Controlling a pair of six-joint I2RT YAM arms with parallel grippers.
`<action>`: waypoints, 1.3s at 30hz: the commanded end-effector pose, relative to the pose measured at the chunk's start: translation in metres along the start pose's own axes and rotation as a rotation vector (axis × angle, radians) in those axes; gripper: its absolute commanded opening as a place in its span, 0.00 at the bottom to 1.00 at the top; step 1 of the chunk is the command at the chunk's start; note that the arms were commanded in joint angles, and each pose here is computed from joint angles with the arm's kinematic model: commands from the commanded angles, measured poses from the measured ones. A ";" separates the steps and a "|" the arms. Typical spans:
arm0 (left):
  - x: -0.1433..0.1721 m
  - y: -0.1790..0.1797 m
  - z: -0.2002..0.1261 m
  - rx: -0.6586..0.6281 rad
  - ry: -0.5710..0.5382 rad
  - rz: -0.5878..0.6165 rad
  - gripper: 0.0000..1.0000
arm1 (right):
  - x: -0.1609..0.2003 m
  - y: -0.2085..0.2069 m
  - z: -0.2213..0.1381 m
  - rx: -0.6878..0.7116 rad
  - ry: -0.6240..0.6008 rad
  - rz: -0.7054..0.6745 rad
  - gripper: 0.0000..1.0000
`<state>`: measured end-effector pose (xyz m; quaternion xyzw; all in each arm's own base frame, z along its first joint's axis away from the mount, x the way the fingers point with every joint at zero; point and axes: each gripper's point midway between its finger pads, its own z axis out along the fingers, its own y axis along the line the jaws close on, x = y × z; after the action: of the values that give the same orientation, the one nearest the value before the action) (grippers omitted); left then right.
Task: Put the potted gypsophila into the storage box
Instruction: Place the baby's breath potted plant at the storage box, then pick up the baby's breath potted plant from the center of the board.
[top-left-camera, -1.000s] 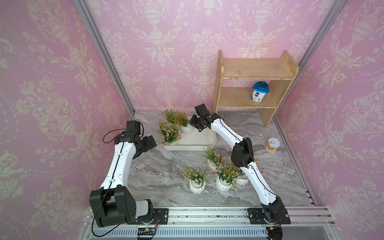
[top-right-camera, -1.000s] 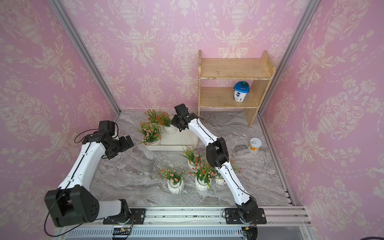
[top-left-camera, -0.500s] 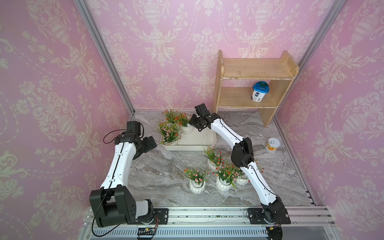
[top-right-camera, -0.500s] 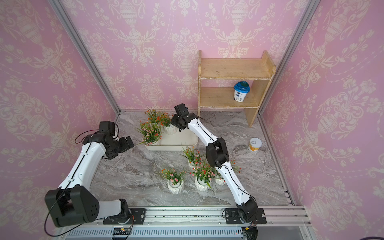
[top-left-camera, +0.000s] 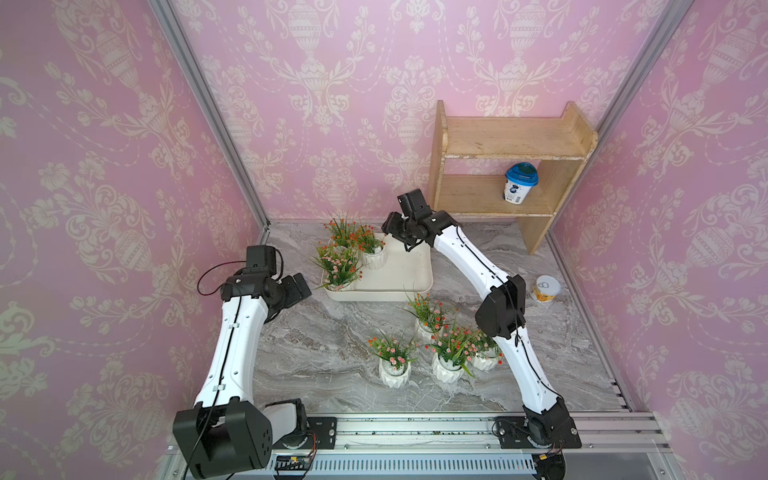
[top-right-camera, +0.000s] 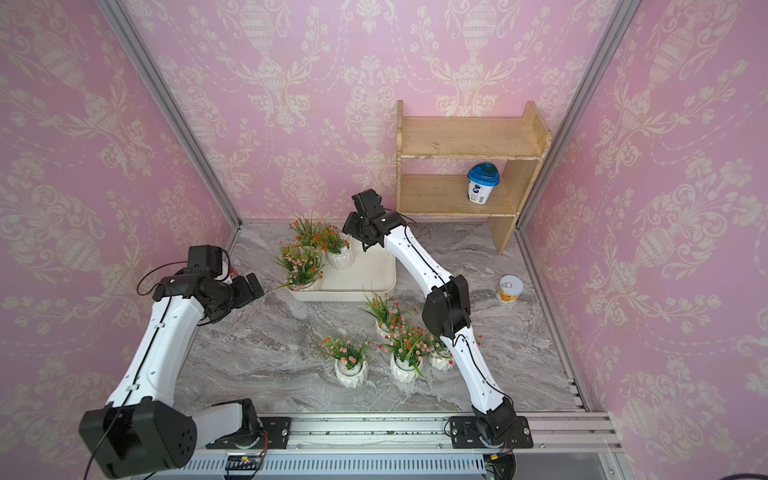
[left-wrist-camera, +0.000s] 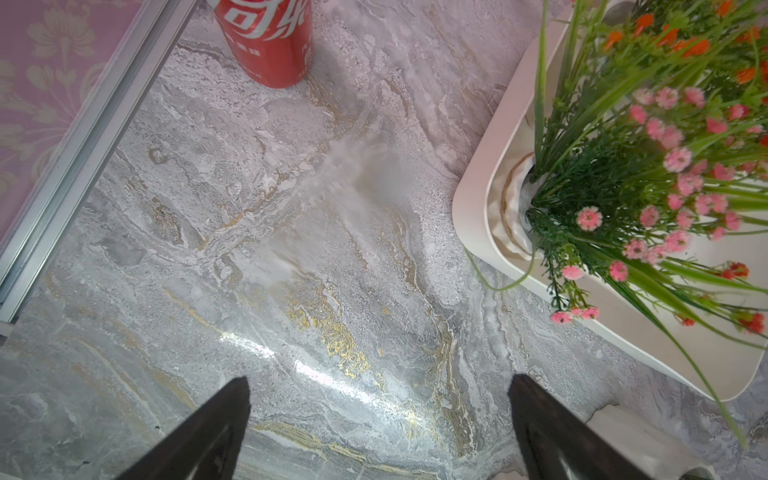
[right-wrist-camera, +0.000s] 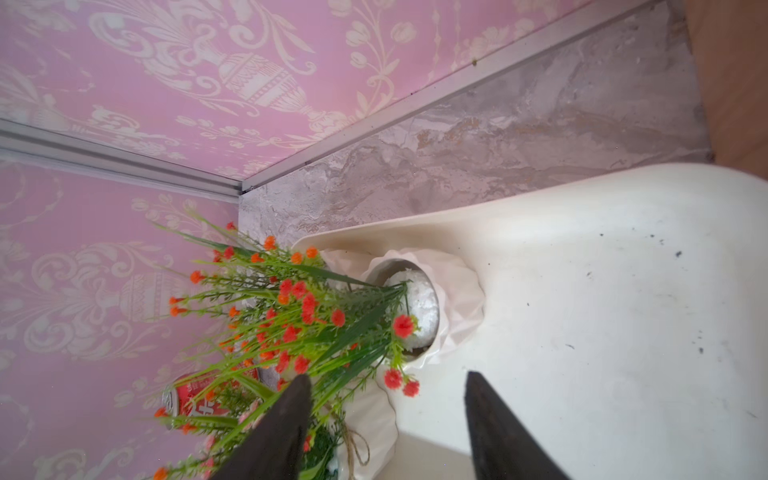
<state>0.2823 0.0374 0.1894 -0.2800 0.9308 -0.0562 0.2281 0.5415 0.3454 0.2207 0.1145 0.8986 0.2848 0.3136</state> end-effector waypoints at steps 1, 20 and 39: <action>0.015 0.010 -0.008 -0.024 0.033 -0.001 0.99 | -0.011 -0.004 -0.036 0.042 -0.007 -0.056 0.87; 0.008 -0.036 -0.032 0.090 -0.017 -0.002 0.99 | 0.005 -0.244 -0.268 0.566 -0.079 -0.006 1.00; 0.089 -0.193 0.004 0.260 0.109 0.401 0.99 | 0.164 -0.358 -0.329 0.640 0.253 0.325 0.92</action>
<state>0.3050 -0.1641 0.1855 -0.0616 0.9678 -0.1419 0.1985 0.2142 -0.0411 0.1549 0.3400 0.9283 0.0245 0.1486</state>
